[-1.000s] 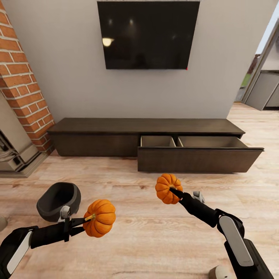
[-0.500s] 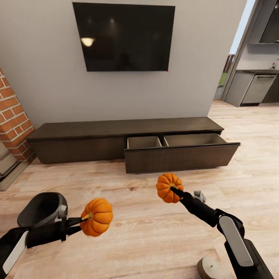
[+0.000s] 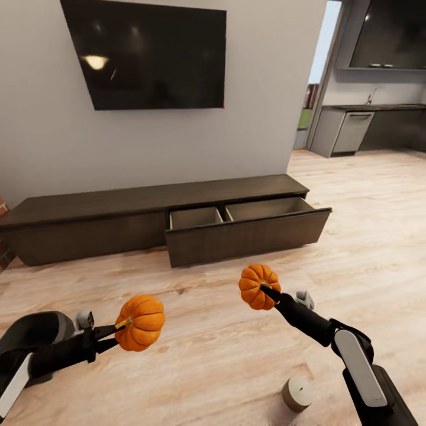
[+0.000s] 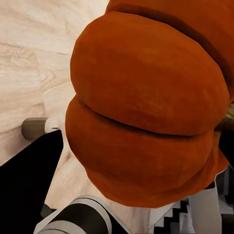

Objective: Place each of the two pumpkins and all three candles from the living room inside a cabinet in the living room (use any cabinet), then make sure every cabinet is closed, and position the cauldron so it is next to a table in the living room.

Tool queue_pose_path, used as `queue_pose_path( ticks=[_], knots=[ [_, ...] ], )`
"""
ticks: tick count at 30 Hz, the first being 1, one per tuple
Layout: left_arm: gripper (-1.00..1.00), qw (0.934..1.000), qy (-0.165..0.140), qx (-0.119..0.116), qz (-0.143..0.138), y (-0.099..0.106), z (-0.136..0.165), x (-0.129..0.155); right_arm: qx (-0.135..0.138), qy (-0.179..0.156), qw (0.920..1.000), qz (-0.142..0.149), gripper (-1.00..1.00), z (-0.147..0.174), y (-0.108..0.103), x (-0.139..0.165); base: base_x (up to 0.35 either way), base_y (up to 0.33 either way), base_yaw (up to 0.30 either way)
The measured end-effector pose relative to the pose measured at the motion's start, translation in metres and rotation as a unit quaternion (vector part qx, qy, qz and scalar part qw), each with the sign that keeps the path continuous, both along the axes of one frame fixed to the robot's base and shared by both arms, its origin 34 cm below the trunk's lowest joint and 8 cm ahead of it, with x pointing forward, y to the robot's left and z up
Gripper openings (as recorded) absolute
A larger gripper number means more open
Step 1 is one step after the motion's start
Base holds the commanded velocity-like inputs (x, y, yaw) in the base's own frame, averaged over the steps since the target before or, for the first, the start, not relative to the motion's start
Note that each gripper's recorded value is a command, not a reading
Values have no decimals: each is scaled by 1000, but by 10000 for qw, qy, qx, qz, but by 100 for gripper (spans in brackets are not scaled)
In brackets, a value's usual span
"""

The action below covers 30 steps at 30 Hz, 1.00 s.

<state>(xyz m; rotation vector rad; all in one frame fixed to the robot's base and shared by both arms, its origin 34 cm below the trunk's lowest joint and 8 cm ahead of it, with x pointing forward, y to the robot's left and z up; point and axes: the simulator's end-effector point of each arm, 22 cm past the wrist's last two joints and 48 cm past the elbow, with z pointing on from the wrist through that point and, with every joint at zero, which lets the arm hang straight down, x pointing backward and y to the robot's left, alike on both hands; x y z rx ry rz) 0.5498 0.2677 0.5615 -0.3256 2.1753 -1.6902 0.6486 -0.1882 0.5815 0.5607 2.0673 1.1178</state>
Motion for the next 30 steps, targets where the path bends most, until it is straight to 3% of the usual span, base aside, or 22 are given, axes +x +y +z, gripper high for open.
queue_pose_path(
  ticks=[17,23,30],
  knots=[
    [-100,10000,31,86,-1,1,30,7,23,-7,10000,-6,-100,35,0,8,0,0,-281],
    [-100,9997,234,30,111,7,32,6,89,-21,10000,-15,-100,50,0,11,0,0,-281],
    [-100,9995,270,47,122,8,44,7,152,-25,9999,-23,-100,67,1,14,0,0,-281]
  ],
)
